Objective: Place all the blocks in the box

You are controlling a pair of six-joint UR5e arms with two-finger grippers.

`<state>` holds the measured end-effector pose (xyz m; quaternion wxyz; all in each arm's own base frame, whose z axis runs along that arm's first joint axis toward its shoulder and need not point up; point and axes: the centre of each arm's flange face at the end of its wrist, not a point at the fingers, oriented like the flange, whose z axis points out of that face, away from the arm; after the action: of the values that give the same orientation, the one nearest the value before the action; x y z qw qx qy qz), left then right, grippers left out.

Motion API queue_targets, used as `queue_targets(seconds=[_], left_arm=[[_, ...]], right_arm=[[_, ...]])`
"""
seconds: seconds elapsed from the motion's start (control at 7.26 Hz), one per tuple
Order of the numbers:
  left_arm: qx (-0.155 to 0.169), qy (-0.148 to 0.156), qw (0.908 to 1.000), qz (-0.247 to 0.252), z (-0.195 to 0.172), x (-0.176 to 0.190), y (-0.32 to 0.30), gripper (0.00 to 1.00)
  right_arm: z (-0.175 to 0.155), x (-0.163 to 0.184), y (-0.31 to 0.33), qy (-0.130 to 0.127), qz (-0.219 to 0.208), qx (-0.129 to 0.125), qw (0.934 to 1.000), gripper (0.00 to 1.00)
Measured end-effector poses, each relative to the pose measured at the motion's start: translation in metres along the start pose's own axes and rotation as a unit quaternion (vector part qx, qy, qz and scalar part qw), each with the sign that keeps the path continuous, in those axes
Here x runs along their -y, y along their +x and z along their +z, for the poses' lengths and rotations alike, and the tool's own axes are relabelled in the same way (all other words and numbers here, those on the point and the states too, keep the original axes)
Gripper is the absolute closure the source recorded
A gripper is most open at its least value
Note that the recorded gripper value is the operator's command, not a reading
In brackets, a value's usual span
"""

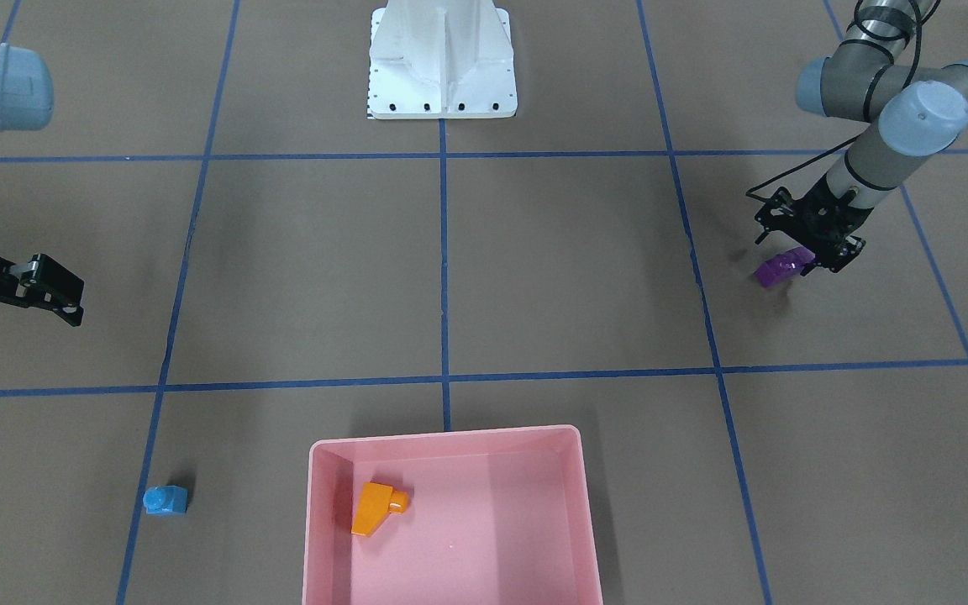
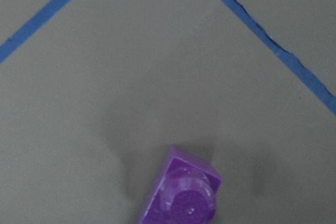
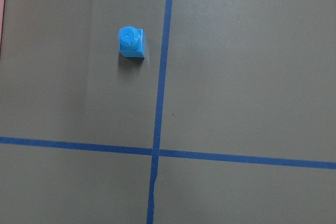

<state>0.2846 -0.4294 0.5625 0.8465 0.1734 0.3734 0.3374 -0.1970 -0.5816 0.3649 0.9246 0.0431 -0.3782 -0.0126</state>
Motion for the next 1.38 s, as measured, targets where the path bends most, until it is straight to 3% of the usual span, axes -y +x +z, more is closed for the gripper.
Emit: queue_targets(seconds=[0.41,0.69,0.83,1.1,1.38], left_arm=[[-0.002,0.009,0.9998,-0.018,-0.007,0.006,0.004,1.0],[-0.007,0.03,0.9937,-0.108,-0.026,0.018,0.014,1.0],[-0.017,0.051,0.9784,-0.2,-0.042,0.038,0.024,1.0],[-0.06,0.098,0.93,-0.349,-0.077,0.11,0.056,1.0],[-0.094,0.128,0.9013,-0.403,-0.111,0.195,0.09,1.0]], right_arm=[[0.001,0.0,0.0,0.0,-0.001,0.0,1.0,0.0],[0.002,0.001,0.0,0.001,-0.001,-0.001,1.0,0.0],[0.003,0.002,0.0,0.0,-0.001,-0.001,1.0,0.0],[0.006,0.006,-0.002,0.001,0.0,-0.003,1.0,0.0],[0.006,0.017,-0.009,0.01,-0.006,0.001,0.9999,0.0]])
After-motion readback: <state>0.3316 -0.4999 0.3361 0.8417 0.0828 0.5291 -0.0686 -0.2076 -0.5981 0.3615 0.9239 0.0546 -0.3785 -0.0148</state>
